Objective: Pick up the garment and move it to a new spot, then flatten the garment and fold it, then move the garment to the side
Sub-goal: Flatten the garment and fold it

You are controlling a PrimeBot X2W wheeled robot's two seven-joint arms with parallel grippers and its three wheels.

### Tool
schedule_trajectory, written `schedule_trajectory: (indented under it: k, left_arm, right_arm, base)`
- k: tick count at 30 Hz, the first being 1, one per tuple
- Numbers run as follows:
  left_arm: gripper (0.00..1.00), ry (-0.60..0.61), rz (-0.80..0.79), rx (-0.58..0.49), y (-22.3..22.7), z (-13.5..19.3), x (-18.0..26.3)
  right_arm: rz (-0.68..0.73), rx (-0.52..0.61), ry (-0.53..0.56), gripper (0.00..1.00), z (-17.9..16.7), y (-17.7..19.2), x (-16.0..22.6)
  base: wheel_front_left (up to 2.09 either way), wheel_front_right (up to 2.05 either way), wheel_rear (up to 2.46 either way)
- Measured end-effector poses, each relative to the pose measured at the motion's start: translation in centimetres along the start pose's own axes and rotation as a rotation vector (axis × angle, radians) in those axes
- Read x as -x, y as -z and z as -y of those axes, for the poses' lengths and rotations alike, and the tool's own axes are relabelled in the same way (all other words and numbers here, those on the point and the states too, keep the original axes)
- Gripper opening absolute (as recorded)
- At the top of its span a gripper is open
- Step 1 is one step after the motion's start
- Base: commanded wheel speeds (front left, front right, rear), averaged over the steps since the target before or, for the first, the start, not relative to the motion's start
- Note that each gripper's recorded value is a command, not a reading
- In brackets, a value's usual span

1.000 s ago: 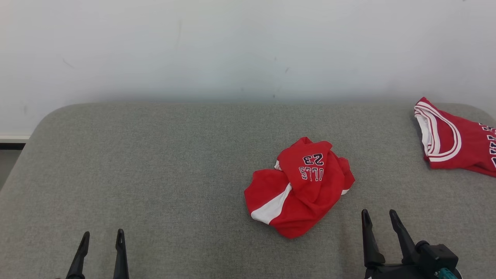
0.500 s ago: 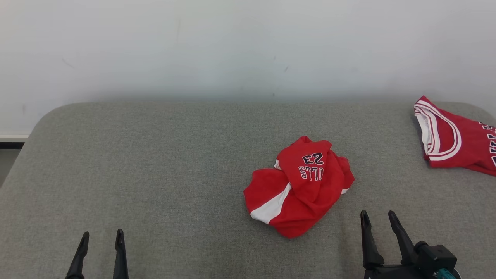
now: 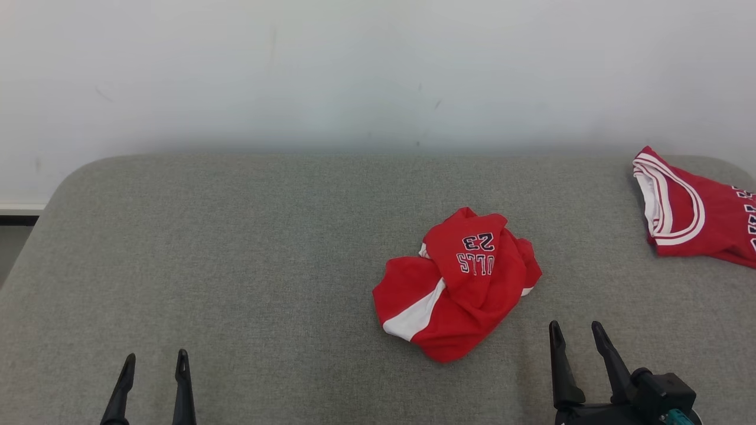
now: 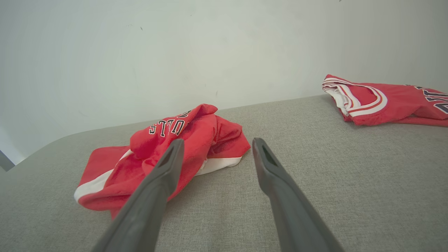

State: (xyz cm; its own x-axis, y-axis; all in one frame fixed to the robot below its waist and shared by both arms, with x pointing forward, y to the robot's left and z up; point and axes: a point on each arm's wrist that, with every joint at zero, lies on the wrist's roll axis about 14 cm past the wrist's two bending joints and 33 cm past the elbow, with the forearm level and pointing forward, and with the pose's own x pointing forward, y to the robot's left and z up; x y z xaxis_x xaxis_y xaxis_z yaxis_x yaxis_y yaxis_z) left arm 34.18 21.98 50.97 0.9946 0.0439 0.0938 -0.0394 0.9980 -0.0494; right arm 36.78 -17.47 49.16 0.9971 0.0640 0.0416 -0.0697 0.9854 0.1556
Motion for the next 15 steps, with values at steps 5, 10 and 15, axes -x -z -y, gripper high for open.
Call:
schedule_trajectory:
  k: [5,10,15]
  left_arm:
    - [1.00,-0.006,0.000,-0.003,0.0,-0.1,0.1]
    - [1.00,-0.016,-0.004,0.001,0.1,-0.3,0.2]
    - [1.00,-0.016,-0.013,0.005,0.4,-0.2,0.3]
  right_arm:
    - [-0.005,0.000,-0.006,1.00,-0.2,0.2,0.0]
    - [-0.015,0.016,-0.050,1.00,-1.6,0.4,-0.7]
    - [0.029,0.052,-0.136,1.00,-4.1,-1.1,-3.4]
  base:
    - [0.00,0.00,0.00]
    - [0.00,0.00,0.00]
    - [0.00,0.00,0.00]
